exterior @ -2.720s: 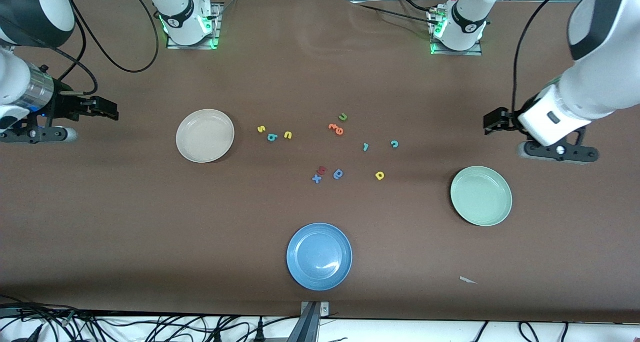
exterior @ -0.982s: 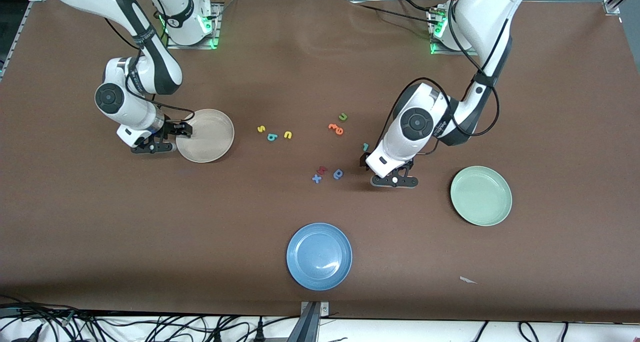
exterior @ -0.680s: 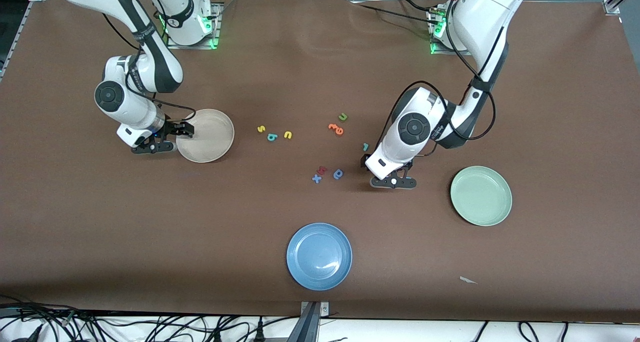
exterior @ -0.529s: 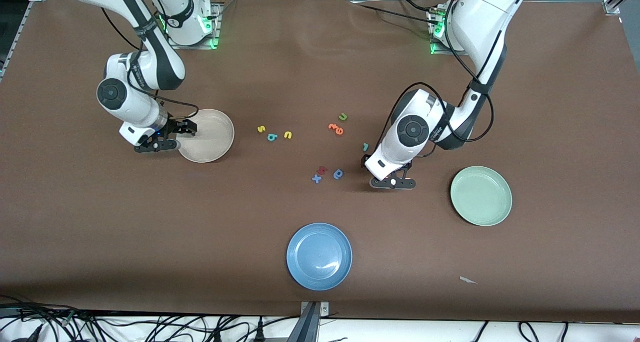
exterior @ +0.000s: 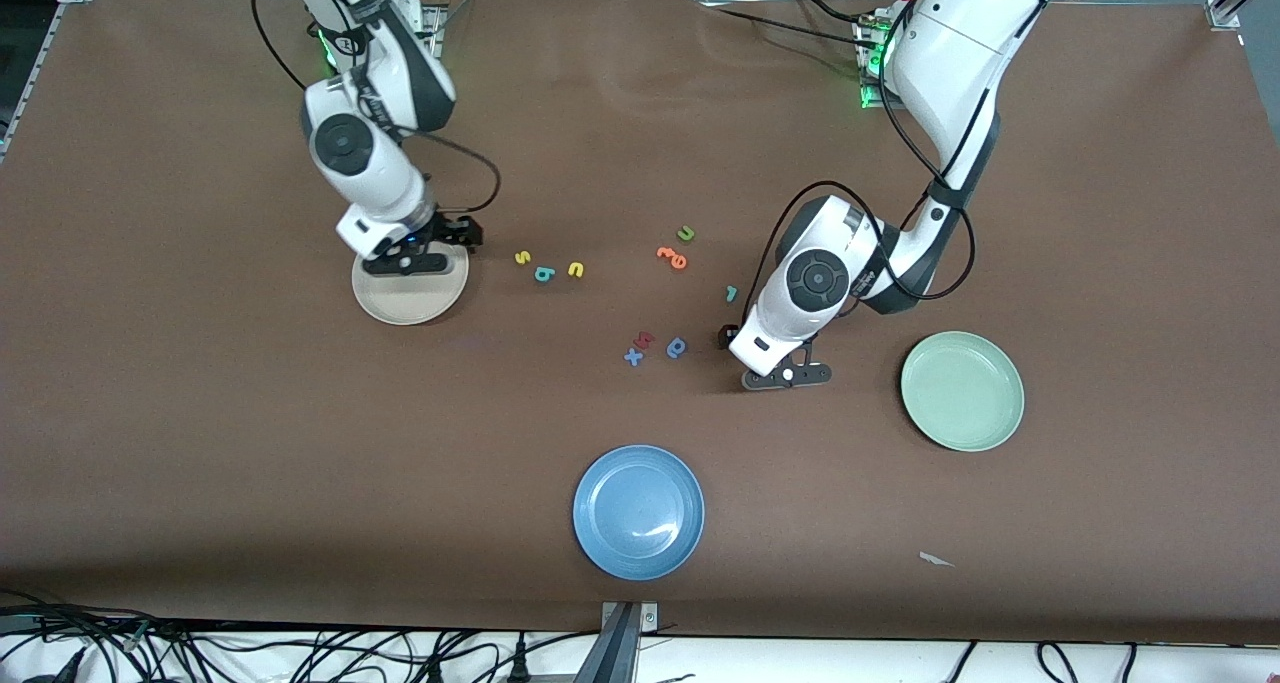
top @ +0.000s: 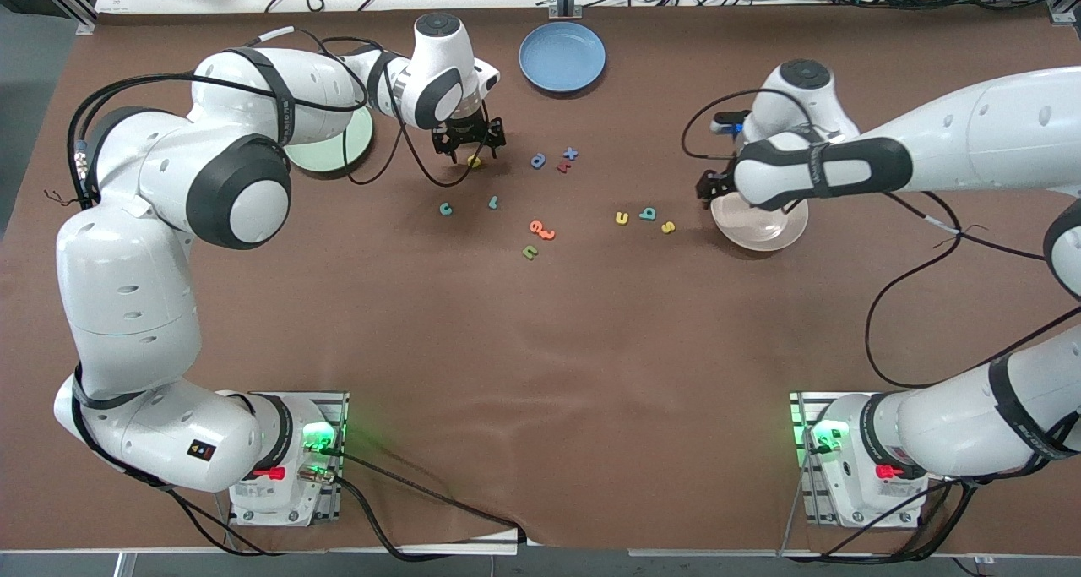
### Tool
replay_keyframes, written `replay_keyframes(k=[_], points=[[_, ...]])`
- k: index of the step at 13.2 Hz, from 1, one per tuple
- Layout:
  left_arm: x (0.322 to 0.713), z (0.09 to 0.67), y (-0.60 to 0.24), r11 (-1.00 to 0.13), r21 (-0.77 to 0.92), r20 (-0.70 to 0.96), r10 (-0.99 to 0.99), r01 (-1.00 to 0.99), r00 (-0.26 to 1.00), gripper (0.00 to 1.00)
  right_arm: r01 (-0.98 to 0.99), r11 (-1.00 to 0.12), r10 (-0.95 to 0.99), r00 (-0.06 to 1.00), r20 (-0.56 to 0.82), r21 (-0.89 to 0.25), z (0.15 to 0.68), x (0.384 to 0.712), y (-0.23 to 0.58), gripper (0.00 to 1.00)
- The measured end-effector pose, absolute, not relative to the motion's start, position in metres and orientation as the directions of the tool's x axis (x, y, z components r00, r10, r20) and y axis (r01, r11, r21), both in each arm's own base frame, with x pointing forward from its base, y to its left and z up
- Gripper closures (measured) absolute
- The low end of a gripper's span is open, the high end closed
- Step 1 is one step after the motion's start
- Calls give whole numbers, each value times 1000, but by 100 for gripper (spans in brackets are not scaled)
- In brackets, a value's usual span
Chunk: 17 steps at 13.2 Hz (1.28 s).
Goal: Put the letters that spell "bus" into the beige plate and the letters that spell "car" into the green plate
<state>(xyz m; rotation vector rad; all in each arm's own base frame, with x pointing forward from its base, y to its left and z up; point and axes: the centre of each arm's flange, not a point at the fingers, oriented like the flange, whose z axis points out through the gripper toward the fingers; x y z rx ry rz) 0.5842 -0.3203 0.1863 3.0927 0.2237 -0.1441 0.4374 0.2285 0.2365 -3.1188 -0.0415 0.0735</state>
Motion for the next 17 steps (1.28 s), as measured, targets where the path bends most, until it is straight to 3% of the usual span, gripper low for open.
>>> replay_keyframes(k=[5,9,17], points=[[582,172,-319,-983,18,-113,179,182,977,13,-46,-998,-45,999,-25,-52,227,416,302,2],[582,169,-319,-983,17,-114,182,185,977,32,-31,-997,-31,999,-10,-66,204,418,309,2],[590,175,-318,-981,26,-98,191,194,977,39,97,-995,97,995,10,-23,177,410,312,2]])
